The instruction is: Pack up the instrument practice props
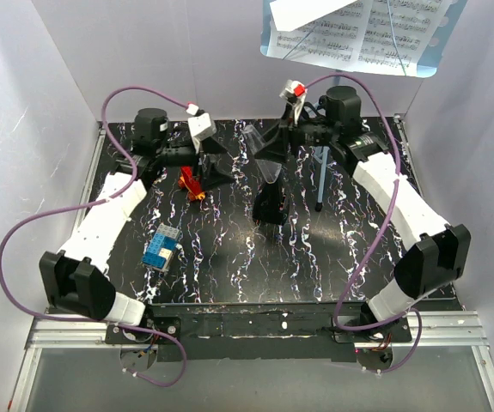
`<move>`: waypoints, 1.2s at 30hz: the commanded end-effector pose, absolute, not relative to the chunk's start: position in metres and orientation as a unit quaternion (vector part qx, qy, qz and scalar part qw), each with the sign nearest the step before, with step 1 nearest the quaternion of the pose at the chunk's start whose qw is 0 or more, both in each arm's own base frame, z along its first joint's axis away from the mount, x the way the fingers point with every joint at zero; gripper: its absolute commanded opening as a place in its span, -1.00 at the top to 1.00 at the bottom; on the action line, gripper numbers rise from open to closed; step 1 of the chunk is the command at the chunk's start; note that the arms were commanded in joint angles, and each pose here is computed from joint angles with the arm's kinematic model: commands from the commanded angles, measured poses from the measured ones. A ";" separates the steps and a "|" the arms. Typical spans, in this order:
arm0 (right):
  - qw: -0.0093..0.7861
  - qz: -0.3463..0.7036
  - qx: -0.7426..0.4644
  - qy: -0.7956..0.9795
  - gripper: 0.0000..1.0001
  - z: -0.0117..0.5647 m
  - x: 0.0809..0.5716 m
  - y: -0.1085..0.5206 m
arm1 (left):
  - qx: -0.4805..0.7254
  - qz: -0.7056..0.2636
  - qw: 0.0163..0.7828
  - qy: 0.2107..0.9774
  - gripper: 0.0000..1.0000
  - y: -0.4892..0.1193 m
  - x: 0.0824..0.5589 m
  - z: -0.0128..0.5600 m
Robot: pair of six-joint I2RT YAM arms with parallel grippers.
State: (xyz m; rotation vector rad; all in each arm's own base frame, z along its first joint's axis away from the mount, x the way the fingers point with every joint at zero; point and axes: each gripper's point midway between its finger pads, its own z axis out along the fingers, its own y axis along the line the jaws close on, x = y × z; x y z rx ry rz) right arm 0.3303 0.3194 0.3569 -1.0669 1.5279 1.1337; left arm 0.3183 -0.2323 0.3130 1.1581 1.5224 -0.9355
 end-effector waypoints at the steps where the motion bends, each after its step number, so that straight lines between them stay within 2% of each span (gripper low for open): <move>1: 0.527 0.424 -0.486 0.554 0.97 0.384 0.314 0.293 | 0.506 -0.362 0.503 0.599 -0.96 -0.252 0.341 0.311; 6: 0.547 0.395 -0.466 0.572 0.97 0.373 0.315 0.267 | 0.544 -0.373 0.509 0.553 -0.96 -0.278 0.355 0.317; 8: 0.576 0.370 -0.417 0.598 0.97 0.373 0.332 0.259 | 0.554 -0.376 0.512 0.538 -0.96 -0.288 0.361 0.321; 11: 0.621 0.346 -0.338 0.617 0.97 0.385 0.358 0.252 | 0.545 -0.386 0.517 0.536 -0.96 -0.305 0.365 0.328; 17: 0.665 0.290 -0.309 0.615 0.97 0.400 0.386 0.260 | 0.512 -0.402 0.524 0.550 -0.96 -0.325 0.353 0.339; 21: 0.658 0.297 -0.272 0.636 0.97 0.395 0.399 0.271 | 0.479 -0.411 0.526 0.570 -0.96 -0.328 0.356 0.341; 27: 0.652 0.326 -0.285 0.622 0.97 0.405 0.386 0.288 | 0.422 -0.335 0.560 0.630 -0.96 -0.326 0.374 0.325; 36: 0.637 0.323 -0.301 0.631 0.97 0.396 0.372 0.283 | 0.382 -0.283 0.581 0.661 -0.96 -0.308 0.388 0.320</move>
